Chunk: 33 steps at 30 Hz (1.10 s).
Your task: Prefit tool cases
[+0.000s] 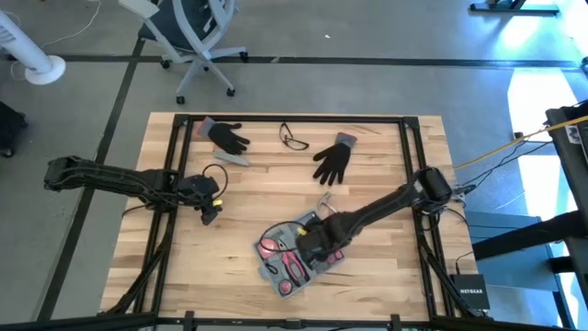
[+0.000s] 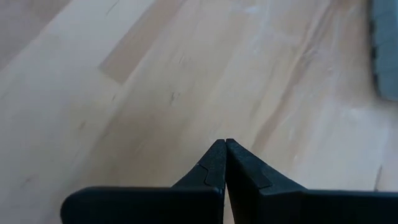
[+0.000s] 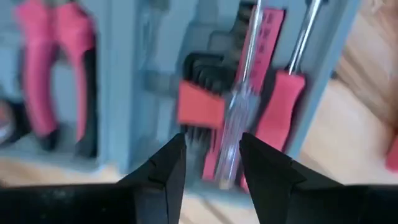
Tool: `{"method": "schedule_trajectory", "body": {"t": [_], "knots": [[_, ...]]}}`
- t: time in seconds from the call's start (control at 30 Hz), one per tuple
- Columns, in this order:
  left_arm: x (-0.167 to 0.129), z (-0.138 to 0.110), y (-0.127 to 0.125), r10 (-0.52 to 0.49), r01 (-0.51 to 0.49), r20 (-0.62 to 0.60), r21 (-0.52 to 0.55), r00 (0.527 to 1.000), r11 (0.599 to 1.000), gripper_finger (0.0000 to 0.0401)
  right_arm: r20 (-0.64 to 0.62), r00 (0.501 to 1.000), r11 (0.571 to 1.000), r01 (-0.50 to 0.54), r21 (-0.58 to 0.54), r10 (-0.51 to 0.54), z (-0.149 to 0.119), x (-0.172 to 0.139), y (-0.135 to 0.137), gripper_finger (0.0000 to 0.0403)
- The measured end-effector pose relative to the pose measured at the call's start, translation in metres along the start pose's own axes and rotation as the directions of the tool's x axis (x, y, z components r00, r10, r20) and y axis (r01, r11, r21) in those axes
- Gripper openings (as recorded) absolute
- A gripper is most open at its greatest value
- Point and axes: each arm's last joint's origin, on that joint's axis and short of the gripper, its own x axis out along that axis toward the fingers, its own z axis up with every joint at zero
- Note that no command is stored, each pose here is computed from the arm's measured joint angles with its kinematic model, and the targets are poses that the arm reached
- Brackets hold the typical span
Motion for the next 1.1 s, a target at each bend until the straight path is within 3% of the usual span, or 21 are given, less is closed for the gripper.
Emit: {"method": "schedule_trajectory", "body": {"t": [0.23, 0.53, 1.1], "knots": [[0.001, -0.002, 0.001, 0.002, -0.002, -0.003, -0.008, 1.000, 1.000, 0.0000, -0.001, 0.998, 0.998, 0.067, 0.017, -0.067, 0.008, 0.018, -0.003, 0.0145], [0.001, -0.002, 0.001, 0.001, -0.001, -0.002, -0.031, 1.000, 1.000, 0.0000, 0.033, 0.992, 0.992, 0.123, 0.019, -0.123, 0.009, 0.015, -0.008, 0.0145], [0.001, -0.002, 0.001, -0.014, 0.013, -0.015, -0.061, 1.000, 0.998, 0.0000, 0.044, 0.993, 0.994, 0.110, -0.017, -0.109, 0.011, 0.007, -0.009, 0.0145]]}}
